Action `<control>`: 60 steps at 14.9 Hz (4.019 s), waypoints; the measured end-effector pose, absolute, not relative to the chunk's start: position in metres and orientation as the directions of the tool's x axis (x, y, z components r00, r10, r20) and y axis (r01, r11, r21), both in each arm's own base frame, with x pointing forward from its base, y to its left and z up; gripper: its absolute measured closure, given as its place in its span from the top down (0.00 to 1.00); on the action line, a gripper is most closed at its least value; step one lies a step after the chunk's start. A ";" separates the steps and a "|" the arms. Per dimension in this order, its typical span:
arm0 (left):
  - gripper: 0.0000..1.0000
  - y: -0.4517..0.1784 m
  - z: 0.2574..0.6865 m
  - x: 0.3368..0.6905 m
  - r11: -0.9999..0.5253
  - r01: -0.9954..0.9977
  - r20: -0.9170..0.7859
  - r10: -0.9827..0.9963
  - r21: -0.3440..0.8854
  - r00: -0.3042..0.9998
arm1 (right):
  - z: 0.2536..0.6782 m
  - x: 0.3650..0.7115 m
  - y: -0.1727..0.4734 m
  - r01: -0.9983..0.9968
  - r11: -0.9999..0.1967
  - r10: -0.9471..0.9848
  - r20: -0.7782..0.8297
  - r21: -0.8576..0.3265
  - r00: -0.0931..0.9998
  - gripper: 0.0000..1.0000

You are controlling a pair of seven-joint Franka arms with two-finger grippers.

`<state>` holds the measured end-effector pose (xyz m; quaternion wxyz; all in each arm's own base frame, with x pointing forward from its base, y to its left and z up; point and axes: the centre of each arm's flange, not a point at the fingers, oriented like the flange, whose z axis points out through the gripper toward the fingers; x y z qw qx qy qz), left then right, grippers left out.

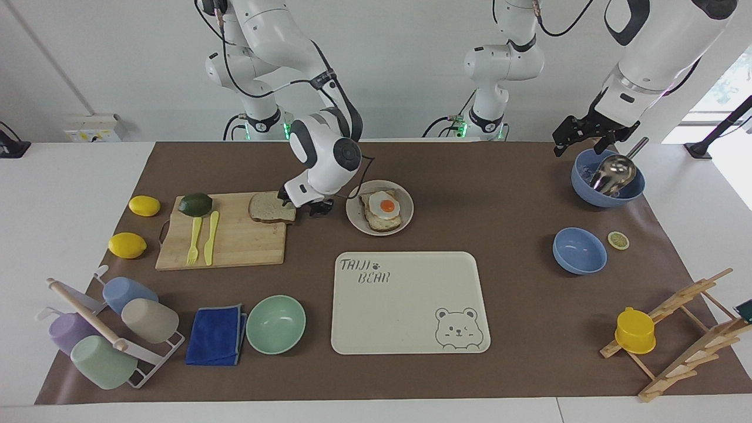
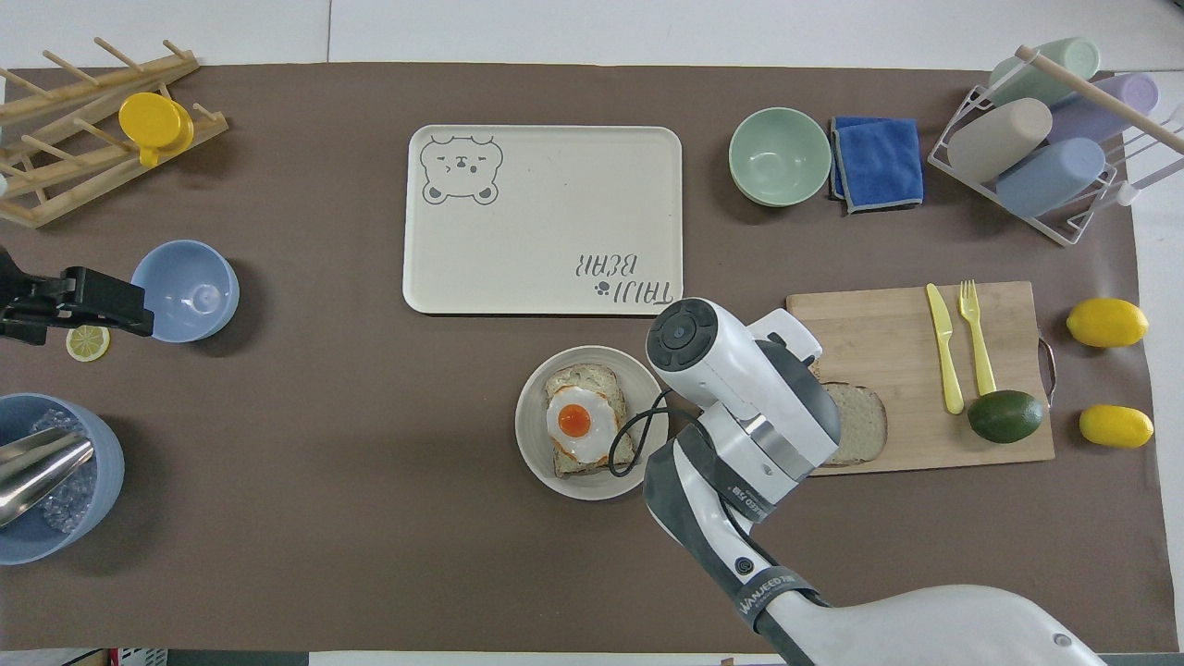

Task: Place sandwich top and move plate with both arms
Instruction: 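Grasp the bread slice with the right gripper and lift it, then carry the bread slice with the right gripper over the egg toast, then release the bread onto the toast while the left gripper reaches forward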

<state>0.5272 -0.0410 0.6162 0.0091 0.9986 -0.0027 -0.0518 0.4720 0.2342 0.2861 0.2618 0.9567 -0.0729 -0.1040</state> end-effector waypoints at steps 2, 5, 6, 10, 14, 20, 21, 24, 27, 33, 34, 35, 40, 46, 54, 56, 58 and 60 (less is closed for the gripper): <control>1.00 -0.041 0.616 0.527 -1.000 -0.004 -0.103 -0.006 0.018 0.995 | 0.282 0.468 0.232 -0.078 -0.848 -0.194 -0.170 0.524 0.966 0.80; 1.00 -0.041 0.616 0.527 -1.000 -0.004 -0.103 -0.006 0.018 0.995 | 0.279 0.463 0.228 -0.070 -0.842 -0.195 -0.181 0.534 0.964 0.73; 1.00 -0.041 0.616 0.527 -1.000 -0.004 -0.103 -0.006 0.018 0.995 | 0.278 0.461 0.227 -0.068 -0.841 -0.195 -0.185 0.536 0.963 0.72; 1.00 -0.041 0.615 0.527 -1.000 -0.004 -0.105 -0.006 0.018 0.994 | 0.275 0.454 0.224 -0.059 -0.838 -0.194 -0.196 0.543 0.961 0.71; 1.00 -0.041 0.615 0.527 -1.000 -0.005 -0.105 -0.006 0.018 0.994 | 0.279 0.446 0.232 -0.039 -0.834 -0.178 -0.201 0.550 0.963 0.31; 1.00 -0.041 0.615 0.527 -1.000 -0.005 -0.104 -0.006 0.018 0.995 | 0.348 0.451 0.290 0.006 -0.848 -0.105 -0.179 0.531 0.978 0.15; 1.00 -0.041 0.615 0.527 -1.000 -0.005 -0.104 -0.007 0.018 0.995 | 0.379 0.457 0.306 0.009 -0.867 -0.090 -0.175 0.497 0.980 0.13; 1.00 -0.041 0.614 0.527 -1.000 -0.005 -0.106 -0.006 0.018 0.994 | 0.463 0.464 0.352 0.023 -0.927 -0.032 -0.138 0.375 0.990 0.09; 1.00 -0.041 0.611 0.527 -1.000 -0.004 -0.103 -0.006 0.019 0.995 | 0.476 0.452 0.401 0.080 -0.950 0.055 -0.091 0.302 0.994 0.09; 1.00 -0.041 0.608 0.528 -1.000 -0.004 -0.096 -0.006 0.019 0.995 | 0.446 0.445 0.438 0.125 -0.957 0.110 -0.070 0.261 0.991 0.09; 1.00 -0.041 0.607 0.527 -1.000 -0.004 -0.094 -0.006 0.019 0.996 | 0.438 0.441 0.444 0.138 -0.954 0.121 -0.080 0.267 0.989 0.09; 1.00 -0.041 0.607 0.527 -1.000 -0.004 -0.094 -0.005 0.019 0.996 | 0.427 0.435 0.452 0.151 -0.949 0.131 -0.092 0.277 0.987 0.09; 1.00 -0.040 0.600 0.526 -1.000 -0.002 -0.077 -0.004 0.020 0.997 | 0.390 0.425 0.475 0.183 -0.935 0.160 -0.097 0.304 0.982 0.09; 1.00 -0.040 0.592 0.525 -1.000 -0.001 -0.063 -0.003 0.021 0.998 | 0.371 0.432 0.483 0.186 -0.952 0.181 -0.043 0.242 0.983 0.23; 1.00 -0.070 0.561 0.523 -0.997 -0.038 -0.053 -0.042 0.067 0.998 | 0.402 0.460 0.470 0.055 -0.995 0.054 -0.019 0.087 0.998 0.84; 1.00 -0.096 0.542 0.520 -0.994 -0.043 -0.048 -0.048 0.098 0.998 | 0.442 0.500 0.414 -0.034 -0.997 -0.034 0.006 0.074 0.999 1.00; 1.00 -0.121 0.525 0.515 -0.993 -0.052 -0.047 -0.057 0.102 0.997 | 0.478 0.531 0.348 -0.106 -0.991 -0.105 0.013 0.079 0.994 1.00; 1.00 -0.145 0.512 0.509 -0.993 -0.056 -0.048 -0.061 0.102 0.997 | 0.506 0.549 0.286 -0.173 -0.980 -0.174 0.006 0.093 0.985 1.00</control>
